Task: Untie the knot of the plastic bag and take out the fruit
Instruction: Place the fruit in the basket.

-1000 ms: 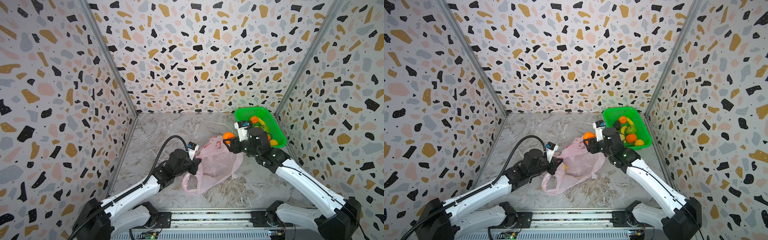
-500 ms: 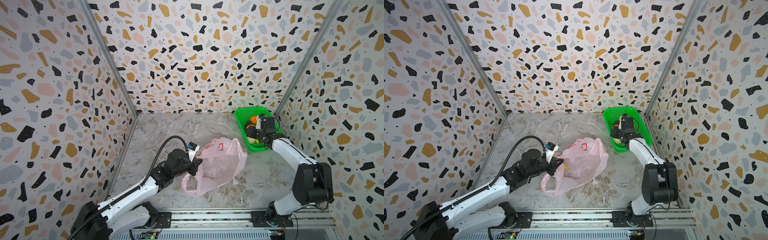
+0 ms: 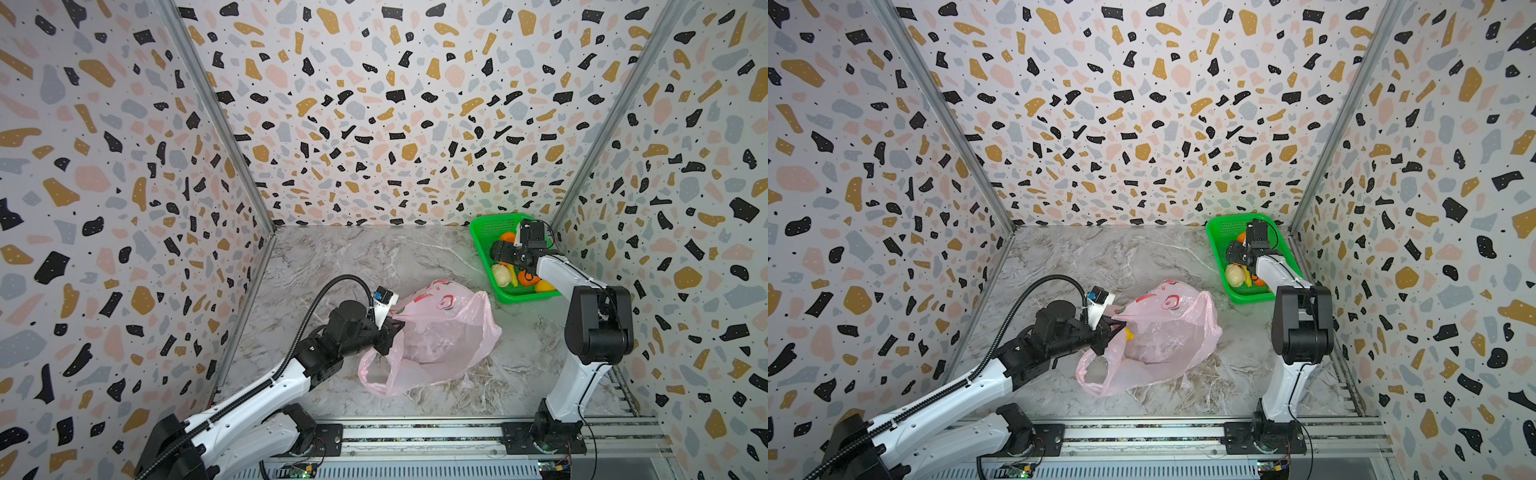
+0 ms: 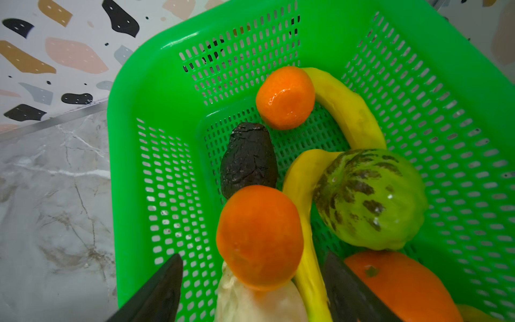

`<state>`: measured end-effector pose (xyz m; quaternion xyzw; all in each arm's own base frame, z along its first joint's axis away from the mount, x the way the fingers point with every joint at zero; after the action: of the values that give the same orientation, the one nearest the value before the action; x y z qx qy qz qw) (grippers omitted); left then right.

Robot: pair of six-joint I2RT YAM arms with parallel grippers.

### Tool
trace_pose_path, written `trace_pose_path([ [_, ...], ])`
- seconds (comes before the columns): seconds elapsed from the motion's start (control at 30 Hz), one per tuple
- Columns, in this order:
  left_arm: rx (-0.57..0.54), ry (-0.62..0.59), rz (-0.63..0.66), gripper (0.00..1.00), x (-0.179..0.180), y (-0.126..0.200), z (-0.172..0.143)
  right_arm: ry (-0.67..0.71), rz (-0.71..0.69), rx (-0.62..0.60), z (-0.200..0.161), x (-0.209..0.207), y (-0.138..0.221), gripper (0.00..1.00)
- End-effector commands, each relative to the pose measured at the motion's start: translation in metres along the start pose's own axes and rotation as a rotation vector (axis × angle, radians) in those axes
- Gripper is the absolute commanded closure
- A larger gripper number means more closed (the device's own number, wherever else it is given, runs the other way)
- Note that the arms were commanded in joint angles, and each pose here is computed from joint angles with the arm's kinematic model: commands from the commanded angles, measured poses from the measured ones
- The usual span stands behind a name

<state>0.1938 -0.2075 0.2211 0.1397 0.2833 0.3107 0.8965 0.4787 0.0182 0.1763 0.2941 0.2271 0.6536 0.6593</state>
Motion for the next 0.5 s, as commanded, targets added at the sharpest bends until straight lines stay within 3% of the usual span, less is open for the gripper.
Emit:
trace_pose_path([
  [0.0,-0.028,-0.028,-0.017,1.0,-0.002,0.001,0.004,0.012,0.053,-0.057,0.021,0.009,0.032,0.17],
  [0.23,-0.031,-0.021,-0.037,1.0,-0.004,0.0,0.005,0.094,0.291,-0.05,0.022,0.045,0.111,0.17],
  [0.47,-0.053,-0.019,-0.012,1.0,-0.004,0.006,0.01,0.242,0.582,0.004,-0.021,0.101,0.206,0.15],
])
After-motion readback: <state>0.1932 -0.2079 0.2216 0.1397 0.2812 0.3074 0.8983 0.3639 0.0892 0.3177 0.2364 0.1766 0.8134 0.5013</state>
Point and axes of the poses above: each gripper's point midway between its finger pads, its own y axis back along the fingers, its own x axis along the line the jaws close on, z = x × y, the point moved 6 cm from there along y, back along the fingers, and after that the axes turned 7 degrees about y, right-handed, at the moved point
